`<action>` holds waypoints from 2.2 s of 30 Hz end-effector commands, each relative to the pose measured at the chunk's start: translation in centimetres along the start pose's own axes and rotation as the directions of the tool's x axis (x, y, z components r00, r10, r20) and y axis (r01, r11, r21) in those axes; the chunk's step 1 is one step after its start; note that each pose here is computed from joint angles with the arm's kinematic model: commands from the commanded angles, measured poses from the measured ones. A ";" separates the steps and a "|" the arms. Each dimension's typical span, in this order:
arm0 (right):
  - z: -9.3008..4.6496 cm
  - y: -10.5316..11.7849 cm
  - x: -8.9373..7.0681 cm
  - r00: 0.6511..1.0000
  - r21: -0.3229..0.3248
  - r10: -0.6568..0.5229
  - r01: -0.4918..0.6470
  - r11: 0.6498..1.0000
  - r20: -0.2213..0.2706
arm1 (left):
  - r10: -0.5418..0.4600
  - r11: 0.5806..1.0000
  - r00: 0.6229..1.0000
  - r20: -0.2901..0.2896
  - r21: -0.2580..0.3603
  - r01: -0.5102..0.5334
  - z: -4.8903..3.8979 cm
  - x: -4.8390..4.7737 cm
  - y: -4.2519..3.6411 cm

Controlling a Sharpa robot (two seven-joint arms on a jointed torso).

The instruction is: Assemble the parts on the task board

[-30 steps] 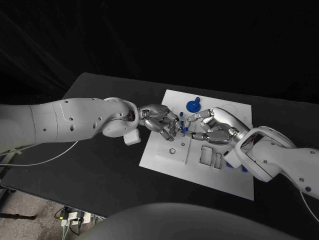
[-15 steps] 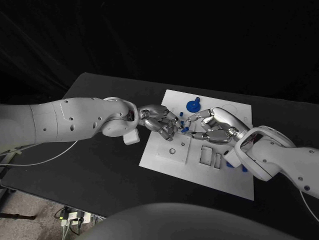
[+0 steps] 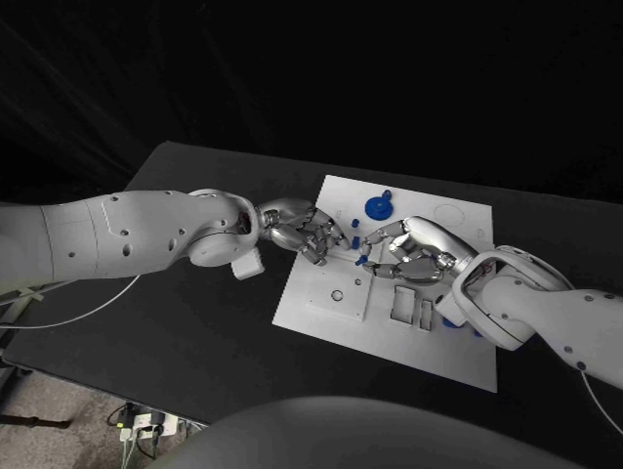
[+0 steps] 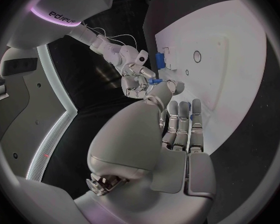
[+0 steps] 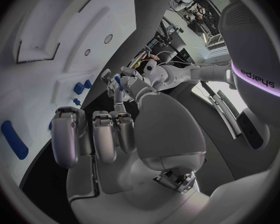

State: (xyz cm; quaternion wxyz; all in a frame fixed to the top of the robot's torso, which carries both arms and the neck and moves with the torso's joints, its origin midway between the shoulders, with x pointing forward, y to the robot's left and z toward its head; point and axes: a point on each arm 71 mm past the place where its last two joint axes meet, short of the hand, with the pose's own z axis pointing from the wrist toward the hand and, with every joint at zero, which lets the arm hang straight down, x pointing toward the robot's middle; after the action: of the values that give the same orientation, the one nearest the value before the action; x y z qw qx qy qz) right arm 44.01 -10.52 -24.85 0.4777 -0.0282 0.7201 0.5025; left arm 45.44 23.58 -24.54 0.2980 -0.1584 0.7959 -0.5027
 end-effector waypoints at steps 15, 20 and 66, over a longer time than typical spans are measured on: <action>0.4 -1.7 1.9 0.982 0.055 -0.161 0.167 0.984 -0.103 | 0.033 0.995 0.988 0.149 0.086 -0.047 -1.13 -0.66 -0.84; 0.5 -1.8 2.1 0.979 0.057 -0.174 0.181 0.982 -0.107 | 0.033 0.995 0.989 0.147 0.089 -0.046 -1.16 -0.61 -0.89; 0.8 -1.4 3.0 0.961 0.045 -0.262 0.266 0.963 -0.087 | 0.027 0.997 0.993 0.119 0.072 -0.036 -0.87 -0.32 -0.83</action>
State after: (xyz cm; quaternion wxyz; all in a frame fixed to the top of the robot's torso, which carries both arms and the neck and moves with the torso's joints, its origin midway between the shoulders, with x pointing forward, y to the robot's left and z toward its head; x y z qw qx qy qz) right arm 43.71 -9.39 -27.96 0.5020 -0.1167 0.7455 0.4226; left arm 45.15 24.24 -23.46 0.3642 -0.1674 0.7593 -0.5127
